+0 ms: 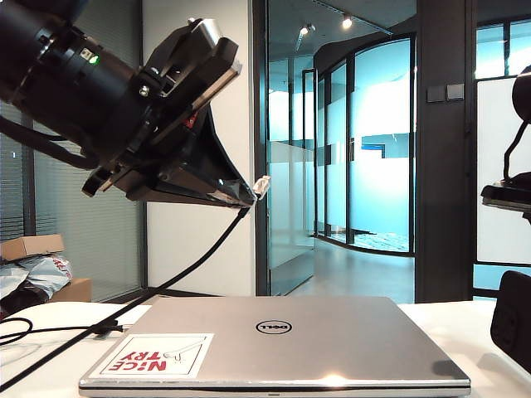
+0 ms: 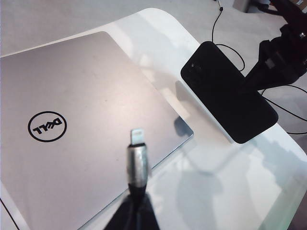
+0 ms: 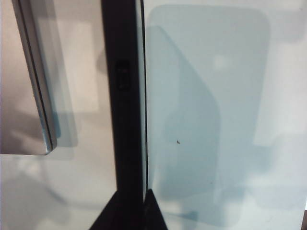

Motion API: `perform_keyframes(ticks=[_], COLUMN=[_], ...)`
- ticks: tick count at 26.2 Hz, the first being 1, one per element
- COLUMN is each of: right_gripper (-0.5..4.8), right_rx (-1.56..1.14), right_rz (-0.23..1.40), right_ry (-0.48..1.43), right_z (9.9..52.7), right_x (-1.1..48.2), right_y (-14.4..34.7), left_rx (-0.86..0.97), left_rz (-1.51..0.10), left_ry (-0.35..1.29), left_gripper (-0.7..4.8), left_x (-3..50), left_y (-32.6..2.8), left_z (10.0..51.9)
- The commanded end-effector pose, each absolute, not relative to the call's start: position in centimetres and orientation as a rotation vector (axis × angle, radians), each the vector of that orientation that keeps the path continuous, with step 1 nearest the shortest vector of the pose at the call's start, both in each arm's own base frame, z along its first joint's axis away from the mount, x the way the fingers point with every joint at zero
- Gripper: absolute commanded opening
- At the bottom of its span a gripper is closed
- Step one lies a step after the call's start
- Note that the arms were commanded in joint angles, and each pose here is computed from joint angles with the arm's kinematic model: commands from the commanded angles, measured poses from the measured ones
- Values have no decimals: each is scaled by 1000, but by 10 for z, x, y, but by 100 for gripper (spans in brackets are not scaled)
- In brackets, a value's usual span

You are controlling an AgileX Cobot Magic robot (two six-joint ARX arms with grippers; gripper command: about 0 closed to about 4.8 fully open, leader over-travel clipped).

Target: Pick up the charging cable and the phone, plug the charging cable into the charging port on the phone, and finally place them back on the table.

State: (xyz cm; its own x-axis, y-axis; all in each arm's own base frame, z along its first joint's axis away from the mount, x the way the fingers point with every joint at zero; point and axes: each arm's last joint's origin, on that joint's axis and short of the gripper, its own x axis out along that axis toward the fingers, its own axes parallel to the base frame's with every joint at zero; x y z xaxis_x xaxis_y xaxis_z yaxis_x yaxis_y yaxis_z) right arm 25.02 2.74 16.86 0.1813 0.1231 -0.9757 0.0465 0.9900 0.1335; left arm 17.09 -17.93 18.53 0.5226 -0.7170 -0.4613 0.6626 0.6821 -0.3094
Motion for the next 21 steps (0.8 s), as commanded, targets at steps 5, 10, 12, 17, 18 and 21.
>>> perform_keyframes(ticks=[5,10,12,17,18,21], right_gripper=[41,117,117,117,117,117], right_rx=[131,131,131,131,131,111], right_rz=[69,70,72,72,72,81], right_ry=[1405,1402,1390,1382,1388,1445], right_z=[163,162,163,160,158,143], right_x=[254,255,257,259,260,263], right_y=[28,28,29,29,29,29], left_rx=[-105,-105,-105,-106,-105,-105], left_rz=[-835,-835,-835,-835,-835,-835], left_ry=[581,582,581,582,582,582], left_gripper=[-7,-7,-7,-7,-7,-7], left_x=[171,171,171,171,171,171], left_y=[-180,-180,-180,-180,-180,-180], left_z=[188,188,188,188,188,188])
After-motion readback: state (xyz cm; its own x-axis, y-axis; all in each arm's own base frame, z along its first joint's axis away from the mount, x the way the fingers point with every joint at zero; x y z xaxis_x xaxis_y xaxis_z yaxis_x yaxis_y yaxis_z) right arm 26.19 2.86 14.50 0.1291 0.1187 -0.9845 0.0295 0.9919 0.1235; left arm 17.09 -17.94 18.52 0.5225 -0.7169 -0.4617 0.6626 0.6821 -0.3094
